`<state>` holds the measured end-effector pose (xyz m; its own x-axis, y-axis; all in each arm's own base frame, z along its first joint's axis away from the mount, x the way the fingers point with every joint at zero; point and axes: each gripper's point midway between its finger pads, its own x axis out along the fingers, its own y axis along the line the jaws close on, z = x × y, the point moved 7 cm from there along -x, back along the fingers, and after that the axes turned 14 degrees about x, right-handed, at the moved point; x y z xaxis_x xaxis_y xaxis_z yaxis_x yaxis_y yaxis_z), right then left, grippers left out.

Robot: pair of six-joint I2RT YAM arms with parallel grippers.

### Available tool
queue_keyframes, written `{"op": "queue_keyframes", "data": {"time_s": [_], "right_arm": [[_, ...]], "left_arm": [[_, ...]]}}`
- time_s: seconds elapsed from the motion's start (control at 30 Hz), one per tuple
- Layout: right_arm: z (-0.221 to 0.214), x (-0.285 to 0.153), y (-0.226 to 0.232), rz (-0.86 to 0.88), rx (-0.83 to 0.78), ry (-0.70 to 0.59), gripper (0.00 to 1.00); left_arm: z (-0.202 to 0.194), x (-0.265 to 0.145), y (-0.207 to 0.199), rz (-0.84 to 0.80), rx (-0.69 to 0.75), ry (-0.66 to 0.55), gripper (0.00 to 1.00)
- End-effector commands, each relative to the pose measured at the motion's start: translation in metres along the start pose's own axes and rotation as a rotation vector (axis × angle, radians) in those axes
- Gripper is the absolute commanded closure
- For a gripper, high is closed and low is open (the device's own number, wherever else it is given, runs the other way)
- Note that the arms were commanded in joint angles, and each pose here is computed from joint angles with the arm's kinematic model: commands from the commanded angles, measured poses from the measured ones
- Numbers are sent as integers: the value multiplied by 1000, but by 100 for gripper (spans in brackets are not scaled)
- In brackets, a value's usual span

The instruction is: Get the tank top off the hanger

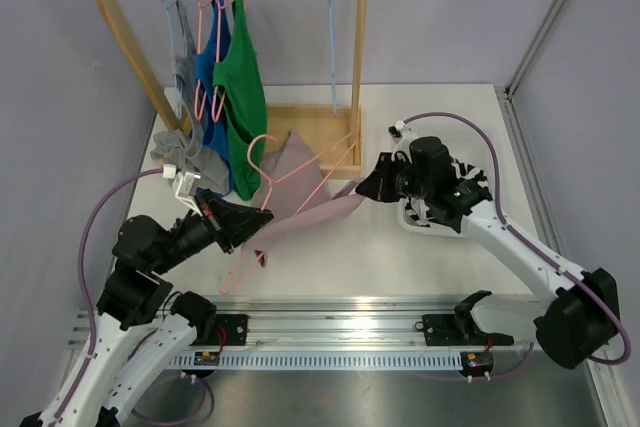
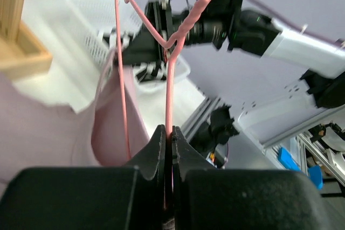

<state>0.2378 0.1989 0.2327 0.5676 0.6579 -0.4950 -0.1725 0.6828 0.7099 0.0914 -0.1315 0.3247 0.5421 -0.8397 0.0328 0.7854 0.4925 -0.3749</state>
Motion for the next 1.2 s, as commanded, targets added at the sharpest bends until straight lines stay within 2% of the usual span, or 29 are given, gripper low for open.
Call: {"op": "queue_keyframes", "data": {"time_s": [0.0,0.13,0.2,0.23,0.27,0.33,0.47,0.57,0.6,0.7,0.83,0.9,1.0,1.1,1.17], "right_arm": [[-7,-48,47,334,-86,83,100],[-14,-94,63,406,-154,60,100],[-15,-121,72,434,-191,20,100],[-15,-129,75,442,-205,4,100],[-15,-144,82,467,-224,-19,100],[-14,-156,88,488,-230,-36,100],[-8,-173,109,579,-218,-45,100],[-5,-179,124,671,-221,-11,100],[-6,-181,128,701,-220,14,100],[1,-176,131,701,-230,-27,100],[0,-137,113,612,-138,27,100],[-9,-114,103,561,-98,56,100],[-27,-96,92,483,-87,74,100],[-42,-77,73,392,-49,94,100],[-51,-64,56,314,-21,117,100]], "left_arm": [[63,-7,-32,-139,202,-276,100],[103,-1,-46,-211,380,-450,100],[114,11,-42,-205,427,-488,100],[125,11,-46,-231,475,-563,100],[127,24,-40,-240,476,-567,100],[140,30,-43,-275,523,-652,100],[157,51,-43,-310,517,-688,100],[160,48,-45,-287,555,-743,100],[160,42,-42,-231,578,-793,100],[167,34,-24,-26,539,-838,99],[153,24,-5,160,472,-736,100],[140,23,3,206,451,-660,100],[132,14,7,255,412,-626,100],[117,15,16,304,367,-531,100],[122,15,13,311,348,-500,100]]}}
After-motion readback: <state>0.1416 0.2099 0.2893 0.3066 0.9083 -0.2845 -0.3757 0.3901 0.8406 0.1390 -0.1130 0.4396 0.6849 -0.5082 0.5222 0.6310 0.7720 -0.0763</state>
